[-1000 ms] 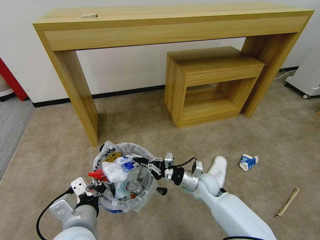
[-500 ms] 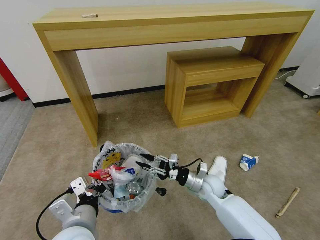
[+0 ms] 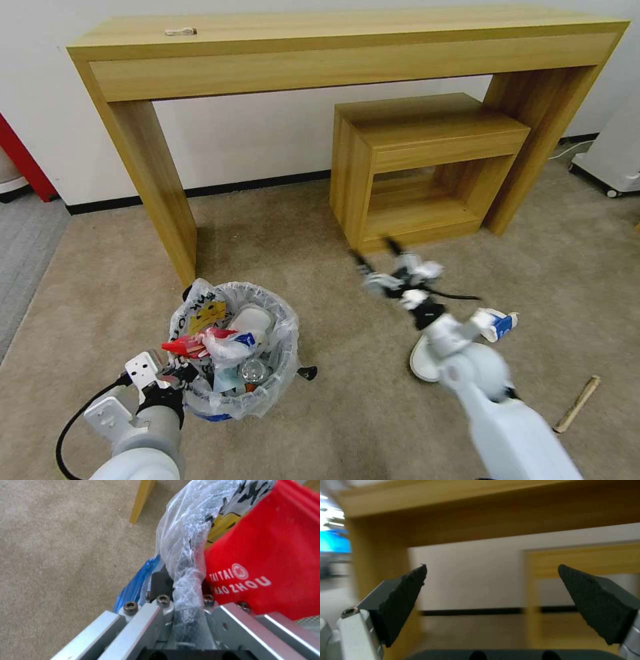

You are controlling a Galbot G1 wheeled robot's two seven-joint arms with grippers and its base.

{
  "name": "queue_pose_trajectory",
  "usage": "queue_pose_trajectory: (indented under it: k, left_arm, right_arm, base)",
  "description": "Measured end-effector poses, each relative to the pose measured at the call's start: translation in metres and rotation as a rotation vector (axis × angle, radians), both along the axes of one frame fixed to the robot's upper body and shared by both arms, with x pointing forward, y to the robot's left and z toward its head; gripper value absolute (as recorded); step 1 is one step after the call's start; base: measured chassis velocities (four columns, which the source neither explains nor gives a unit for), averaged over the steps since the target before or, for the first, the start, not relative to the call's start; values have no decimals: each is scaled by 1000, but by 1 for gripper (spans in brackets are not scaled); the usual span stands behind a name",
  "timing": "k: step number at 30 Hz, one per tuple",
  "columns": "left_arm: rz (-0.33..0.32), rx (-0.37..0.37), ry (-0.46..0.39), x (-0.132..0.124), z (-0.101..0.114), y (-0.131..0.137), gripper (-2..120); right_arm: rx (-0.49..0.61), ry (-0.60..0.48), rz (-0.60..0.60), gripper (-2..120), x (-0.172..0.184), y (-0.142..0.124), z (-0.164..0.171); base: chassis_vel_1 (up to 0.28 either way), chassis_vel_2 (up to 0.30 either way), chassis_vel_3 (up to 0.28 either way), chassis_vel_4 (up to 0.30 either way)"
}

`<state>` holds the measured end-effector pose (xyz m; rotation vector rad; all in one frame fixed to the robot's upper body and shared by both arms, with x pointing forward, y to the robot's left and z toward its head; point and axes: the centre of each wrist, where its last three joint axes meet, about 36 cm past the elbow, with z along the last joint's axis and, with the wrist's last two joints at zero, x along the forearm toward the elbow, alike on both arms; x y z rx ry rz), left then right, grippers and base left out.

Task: Pick up the trash bin and place the garbage on the floor into it.

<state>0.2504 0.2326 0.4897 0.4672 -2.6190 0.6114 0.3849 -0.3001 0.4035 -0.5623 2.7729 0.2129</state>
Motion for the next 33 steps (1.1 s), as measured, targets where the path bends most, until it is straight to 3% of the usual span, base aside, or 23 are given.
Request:
queue_pose_trajectory:
  k: [3,11,33]
  left_arm:
    - [-2,-1,4,3,-3,3,0]
    - [-9,2,-1,8,-5,5,0]
    - [-14,26,0,1,-3,6,0]
  right_arm:
    - [-58,-8,-170,100,-30,-30,5]
    - [-131,-44,-340,100,-61,-63,14]
    - [-120,-53,-362,100,-68,-60,7]
  base:
    - [0,0,0,0]
    - [0,0,0,0]
    - [0,0,0,0]
